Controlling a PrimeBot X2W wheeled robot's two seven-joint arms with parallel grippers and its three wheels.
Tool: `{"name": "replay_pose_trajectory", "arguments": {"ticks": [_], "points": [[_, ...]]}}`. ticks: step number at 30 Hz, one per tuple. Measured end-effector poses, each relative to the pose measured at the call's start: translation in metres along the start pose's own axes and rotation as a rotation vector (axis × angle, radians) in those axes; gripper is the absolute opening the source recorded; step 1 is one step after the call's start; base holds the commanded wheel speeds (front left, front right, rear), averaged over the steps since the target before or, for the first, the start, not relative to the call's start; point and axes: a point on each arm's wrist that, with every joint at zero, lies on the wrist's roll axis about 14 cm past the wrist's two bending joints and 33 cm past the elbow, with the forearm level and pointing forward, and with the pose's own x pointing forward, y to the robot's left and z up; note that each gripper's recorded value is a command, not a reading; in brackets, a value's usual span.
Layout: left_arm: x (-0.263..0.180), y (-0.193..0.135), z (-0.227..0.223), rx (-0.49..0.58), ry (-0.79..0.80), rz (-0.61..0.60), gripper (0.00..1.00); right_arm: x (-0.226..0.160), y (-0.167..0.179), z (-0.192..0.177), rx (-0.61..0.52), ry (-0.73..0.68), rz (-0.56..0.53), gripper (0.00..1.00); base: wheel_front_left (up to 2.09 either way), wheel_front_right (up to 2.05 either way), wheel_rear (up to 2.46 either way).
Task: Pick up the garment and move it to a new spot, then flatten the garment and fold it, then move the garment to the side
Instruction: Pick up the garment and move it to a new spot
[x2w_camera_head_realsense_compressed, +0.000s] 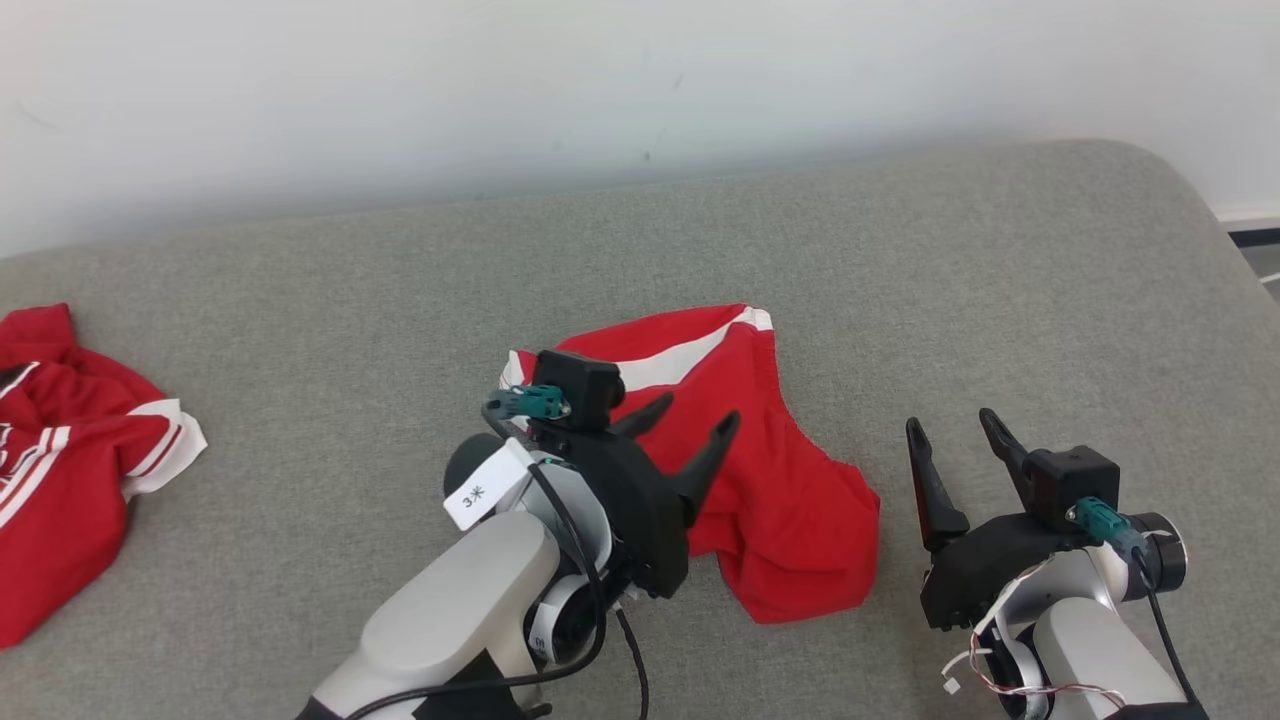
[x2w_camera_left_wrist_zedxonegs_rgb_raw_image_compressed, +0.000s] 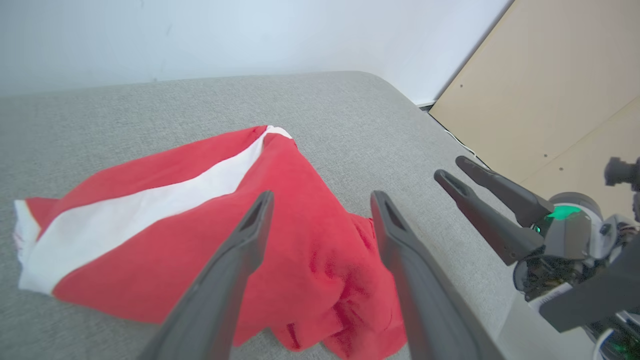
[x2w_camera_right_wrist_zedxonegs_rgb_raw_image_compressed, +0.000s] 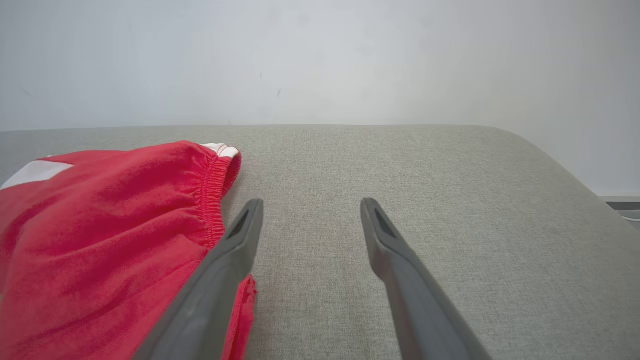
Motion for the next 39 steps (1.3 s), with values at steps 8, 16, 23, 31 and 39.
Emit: {"name": "replay_pose_trajectory", "arguments": {"ticks": [8,16,23,31,39], "points": [[-0.023,0.057,0.018,0.088,-0.099,0.190,1.00,-0.001,0.008,0.001,0.007,-0.007,0.020,1.00,0.00,0.00,0.00],[-0.042,0.086,0.033,0.135,-0.192,0.283,1.00,-0.001,0.016,-0.002,0.011,-0.004,0.040,1.00,0.00,0.00,0.00],[-0.053,0.095,0.024,0.117,-0.215,0.323,1.00,0.000,0.018,-0.001,0.012,-0.007,0.046,1.00,0.00,0.00,0.00],[-0.068,0.119,0.008,0.105,-0.214,0.405,1.00,0.002,0.021,-0.003,0.014,-0.003,0.051,1.00,0.00,0.00,0.00],[-0.078,0.135,-0.004,0.070,-0.215,0.476,1.00,0.003,0.022,-0.006,0.015,0.007,0.051,1.00,0.00,0.00,0.00]]}}
